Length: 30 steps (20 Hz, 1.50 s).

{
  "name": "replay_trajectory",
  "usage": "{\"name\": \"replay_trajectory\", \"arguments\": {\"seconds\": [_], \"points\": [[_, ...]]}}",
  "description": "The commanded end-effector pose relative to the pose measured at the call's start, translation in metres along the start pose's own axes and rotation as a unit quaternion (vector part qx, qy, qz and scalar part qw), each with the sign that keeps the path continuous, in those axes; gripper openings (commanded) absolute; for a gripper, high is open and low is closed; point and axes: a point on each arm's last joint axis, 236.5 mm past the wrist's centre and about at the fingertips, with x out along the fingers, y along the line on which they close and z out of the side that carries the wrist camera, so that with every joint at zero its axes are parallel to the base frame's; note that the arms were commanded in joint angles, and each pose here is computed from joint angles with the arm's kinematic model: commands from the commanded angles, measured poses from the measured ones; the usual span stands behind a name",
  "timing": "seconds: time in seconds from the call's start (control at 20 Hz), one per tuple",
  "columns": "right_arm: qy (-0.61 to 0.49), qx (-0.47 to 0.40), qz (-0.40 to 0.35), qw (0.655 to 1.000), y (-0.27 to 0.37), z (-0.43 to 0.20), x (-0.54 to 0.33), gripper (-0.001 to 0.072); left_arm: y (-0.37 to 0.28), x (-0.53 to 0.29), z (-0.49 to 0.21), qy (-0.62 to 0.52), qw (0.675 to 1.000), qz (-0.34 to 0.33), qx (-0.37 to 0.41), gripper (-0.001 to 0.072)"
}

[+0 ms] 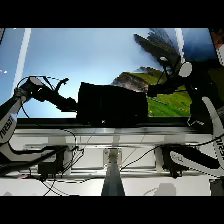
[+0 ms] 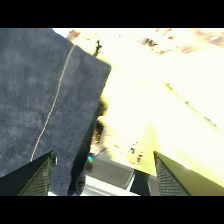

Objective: Fold the clothes and pants, and hang the long-sleeved shirts on hangers.

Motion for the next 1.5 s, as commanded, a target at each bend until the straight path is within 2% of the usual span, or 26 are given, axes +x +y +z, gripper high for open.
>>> {"name": "replay_trajectory", "arguments": {"seconds": [0.0,0.1,0.2,0.3,0.5,0.7,0.75,0.8,0.85,0.9,0.95,1.1,1.25,1.35,1.4,1.45], "points": [[0.012,0.04,0.002,0.999,-0.016,0.001,0.005,0.0685,-0.001,0.0,0.001,-0.002,1.0,-0.002,0.0,0.0487],[0.021,0.083,0.034,0.996,-0.022,0.0,0.011,0.0664,-0.001,0.0,0.001,-0.002,1.0,-0.002,0.0,0.0487],[0.023,0.127,0.13,0.983,0.001,0.006,0.01,0.0664,-0.001,0.0,0.001,-0.002,1.0,-0.002,0.0,0.0487],[0.034,0.153,0.183,0.971,0.018,0.008,0.016,0.0699,-0.001,0.0,0.001,-0.002,1.0,-0.002,-0.001,0.0487],[0.091,0.166,0.182,0.965,0.03,-0.02,0.058,0.0697,-0.001,0.0,0.001,-0.002,1.0,-0.002,-0.001,0.0486],[0.102,0.2,0.093,0.97,-0.013,-0.035,0.084,0.0689,-0.001,0.0,0.001,-0.002,1.0,-0.002,-0.001,0.0487],[0.105,0.207,0.097,0.968,-0.012,-0.035,0.087,0.0689,-0.001,0.0,0.001,-0.002,1.0,-0.002,-0.001,0.0487],[0.113,0.218,0.115,0.962,-0.005,-0.036,0.092,0.0686,0.0,0.0,0.002,-0.003,1.0,-0.001,-0.001,0.0487],[0.12,0.235,0.149,0.953,0.01,-0.035,0.098,0.0649,0.0,0.0,0.002,-0.004,1.0,-0.001,0.0,0.0486],[0.127,0.246,0.19,0.942,0.028,-0.033,0.102,0.0578,0.0,0.0,0.002,-0.003,1.0,-0.001,-0.001,0.0486],[0.131,0.252,0.233,0.93,0.049,-0.028,0.103,0.055,0.0,0.0,0.002,-0.003,1.0,-0.001,-0.001,0.0486],[0.111,0.254,0.294,0.915,0.09,-0.007,0.104,0.0551,0.0,0.0,0.002,-0.004,1.0,-0.001,-0.001,0.0486],[0.098,0.225,0.295,0.924,0.116,0.0,0.11,0.055,0.002,0.0,0.005,-0.011,1.0,0.004,-0.001,0.0485],[0.097,0.17,0.299,0.934,0.139,-0.003,0.109,0.0535,0.005,0.0,0.01,-0.02,1.0,0.01,-0.001,0.0478],[0.091,0.131,0.303,0.939,0.152,-0.003,0.107,0.039,0.007,0.0,0.013,-0.027,1.0,0.015,-0.001,0.0477],[0.086,0.097,0.308,0.942,0.166,-0.002,0.105,0.0281,0.009,0.0,0.015,-0.032,0.999,0.019,-0.001,0.0477]]}}
